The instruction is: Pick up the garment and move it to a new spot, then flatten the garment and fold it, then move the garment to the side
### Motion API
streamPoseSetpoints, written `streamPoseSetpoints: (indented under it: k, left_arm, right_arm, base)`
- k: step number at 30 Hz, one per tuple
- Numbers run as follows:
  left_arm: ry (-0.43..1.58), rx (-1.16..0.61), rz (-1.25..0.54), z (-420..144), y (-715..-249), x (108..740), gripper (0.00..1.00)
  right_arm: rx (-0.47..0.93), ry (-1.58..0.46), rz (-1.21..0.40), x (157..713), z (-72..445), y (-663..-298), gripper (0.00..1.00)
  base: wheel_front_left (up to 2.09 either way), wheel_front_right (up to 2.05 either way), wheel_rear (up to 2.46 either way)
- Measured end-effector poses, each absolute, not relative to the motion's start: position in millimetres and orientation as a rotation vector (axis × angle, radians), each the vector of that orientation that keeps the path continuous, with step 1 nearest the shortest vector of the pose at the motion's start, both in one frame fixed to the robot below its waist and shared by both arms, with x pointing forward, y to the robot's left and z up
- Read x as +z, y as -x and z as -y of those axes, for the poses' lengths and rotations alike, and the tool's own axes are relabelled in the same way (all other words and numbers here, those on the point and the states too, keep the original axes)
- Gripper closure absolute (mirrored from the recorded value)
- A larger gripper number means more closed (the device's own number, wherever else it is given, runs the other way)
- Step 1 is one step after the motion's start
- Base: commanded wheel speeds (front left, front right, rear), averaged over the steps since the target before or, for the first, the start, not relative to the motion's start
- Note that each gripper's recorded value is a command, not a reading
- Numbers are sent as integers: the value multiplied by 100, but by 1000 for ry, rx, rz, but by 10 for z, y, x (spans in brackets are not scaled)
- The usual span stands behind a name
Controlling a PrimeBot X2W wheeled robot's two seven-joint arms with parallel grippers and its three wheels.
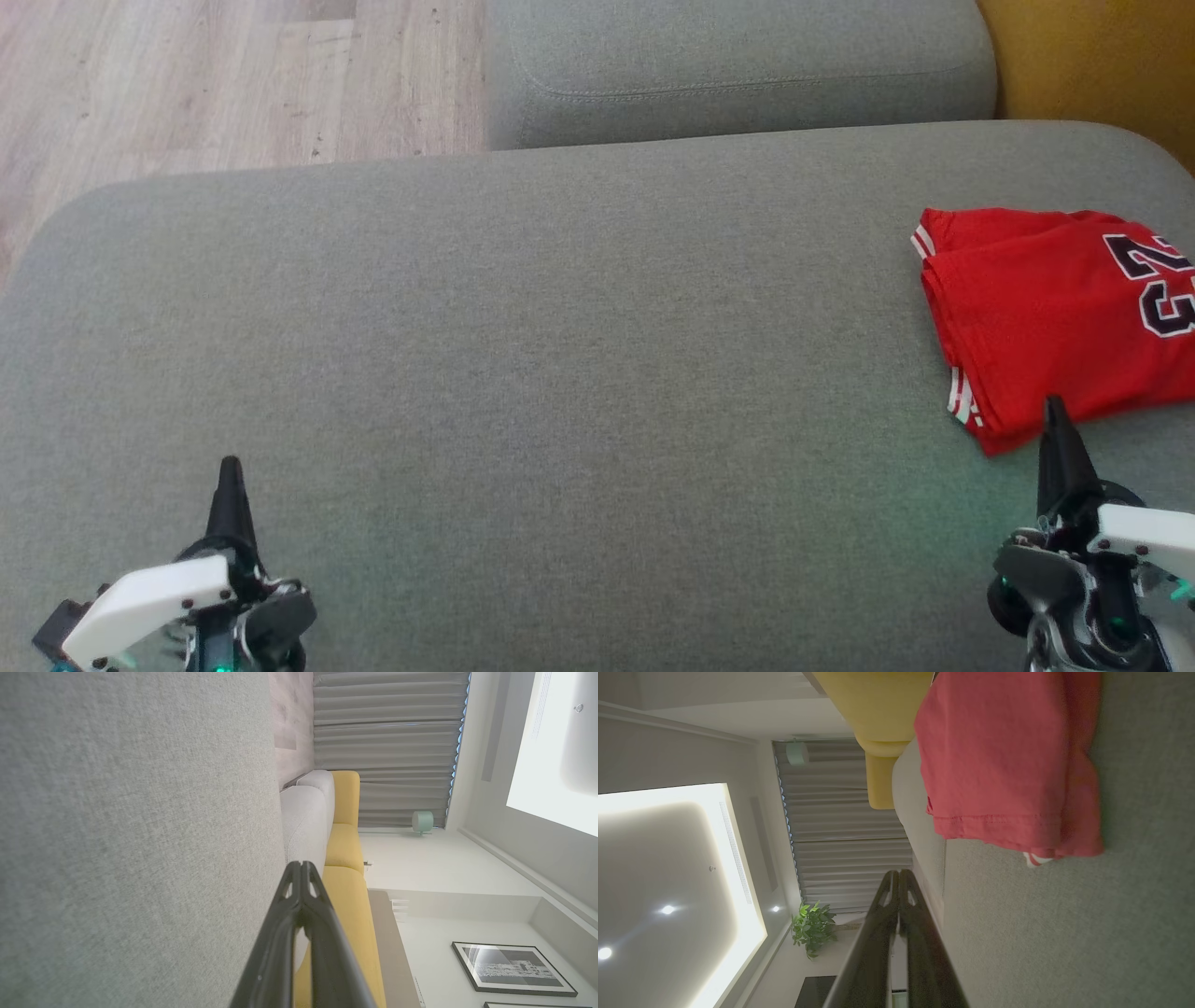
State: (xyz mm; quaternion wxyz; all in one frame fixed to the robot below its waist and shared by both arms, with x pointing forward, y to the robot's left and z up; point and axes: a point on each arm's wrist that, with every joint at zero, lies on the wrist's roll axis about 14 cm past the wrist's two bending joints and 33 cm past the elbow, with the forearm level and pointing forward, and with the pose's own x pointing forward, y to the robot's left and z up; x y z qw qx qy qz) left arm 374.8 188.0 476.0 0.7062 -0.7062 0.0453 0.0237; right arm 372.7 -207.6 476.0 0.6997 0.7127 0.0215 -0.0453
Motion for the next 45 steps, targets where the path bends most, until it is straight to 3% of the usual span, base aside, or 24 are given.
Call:
streamPoseSetpoints:
  k: [45]
  left_arm:
    - [1569, 53, -101, -1880, -3748, 4760, 100]
  right_arm:
    - [-100, -1588, -49, 4759, 2078, -3726, 100]
  base:
    - [0, 0, 0]
